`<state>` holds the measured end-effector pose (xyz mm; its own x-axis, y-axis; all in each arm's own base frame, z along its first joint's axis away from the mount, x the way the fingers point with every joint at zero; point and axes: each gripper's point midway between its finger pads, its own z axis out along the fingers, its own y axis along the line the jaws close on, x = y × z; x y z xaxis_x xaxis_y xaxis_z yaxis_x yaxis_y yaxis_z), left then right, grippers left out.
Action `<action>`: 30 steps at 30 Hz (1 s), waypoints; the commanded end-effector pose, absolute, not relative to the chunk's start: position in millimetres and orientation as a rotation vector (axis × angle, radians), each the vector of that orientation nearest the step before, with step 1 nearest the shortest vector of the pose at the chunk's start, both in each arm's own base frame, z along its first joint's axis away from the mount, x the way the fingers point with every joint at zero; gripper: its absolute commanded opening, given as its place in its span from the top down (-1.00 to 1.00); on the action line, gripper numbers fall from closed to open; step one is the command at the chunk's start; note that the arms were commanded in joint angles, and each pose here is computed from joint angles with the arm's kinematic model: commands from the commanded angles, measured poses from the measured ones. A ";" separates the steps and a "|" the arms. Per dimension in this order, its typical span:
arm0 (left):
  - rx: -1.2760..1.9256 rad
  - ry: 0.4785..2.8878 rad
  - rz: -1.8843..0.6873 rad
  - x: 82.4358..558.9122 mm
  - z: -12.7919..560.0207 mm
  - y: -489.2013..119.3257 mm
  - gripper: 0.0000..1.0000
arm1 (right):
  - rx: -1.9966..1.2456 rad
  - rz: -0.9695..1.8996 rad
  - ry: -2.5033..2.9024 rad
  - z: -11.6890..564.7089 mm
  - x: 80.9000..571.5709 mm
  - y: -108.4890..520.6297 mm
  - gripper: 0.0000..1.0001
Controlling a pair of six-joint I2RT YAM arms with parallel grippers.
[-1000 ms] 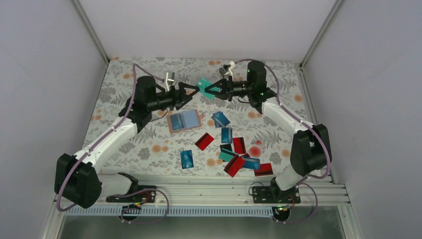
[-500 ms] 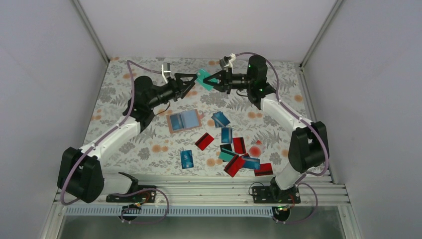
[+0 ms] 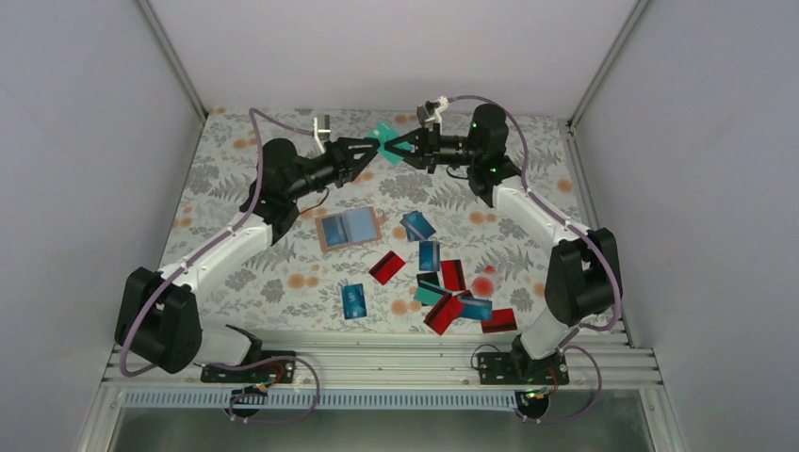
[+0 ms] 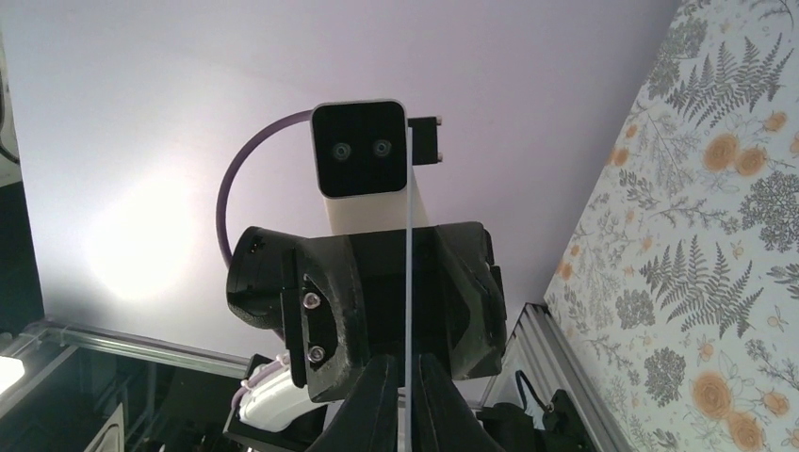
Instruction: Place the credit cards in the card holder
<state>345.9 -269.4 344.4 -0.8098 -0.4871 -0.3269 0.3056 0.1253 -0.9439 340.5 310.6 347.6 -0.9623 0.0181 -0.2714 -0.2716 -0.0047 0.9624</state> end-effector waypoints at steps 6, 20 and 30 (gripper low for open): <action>-0.132 1.775 -1.756 350.9 359.2 -277.0 0.36 | -0.260 2.097 2.042 344.1 346.8 317.4 0.92; -0.135 1.787 -1.758 355.7 355.5 -280.3 0.95 | -0.267 2.100 2.048 339.9 347.5 320.2 0.92; -0.136 1.885 -1.617 357.9 337.0 -258.1 0.95 | -0.292 1.978 2.166 315.8 359.7 316.1 0.60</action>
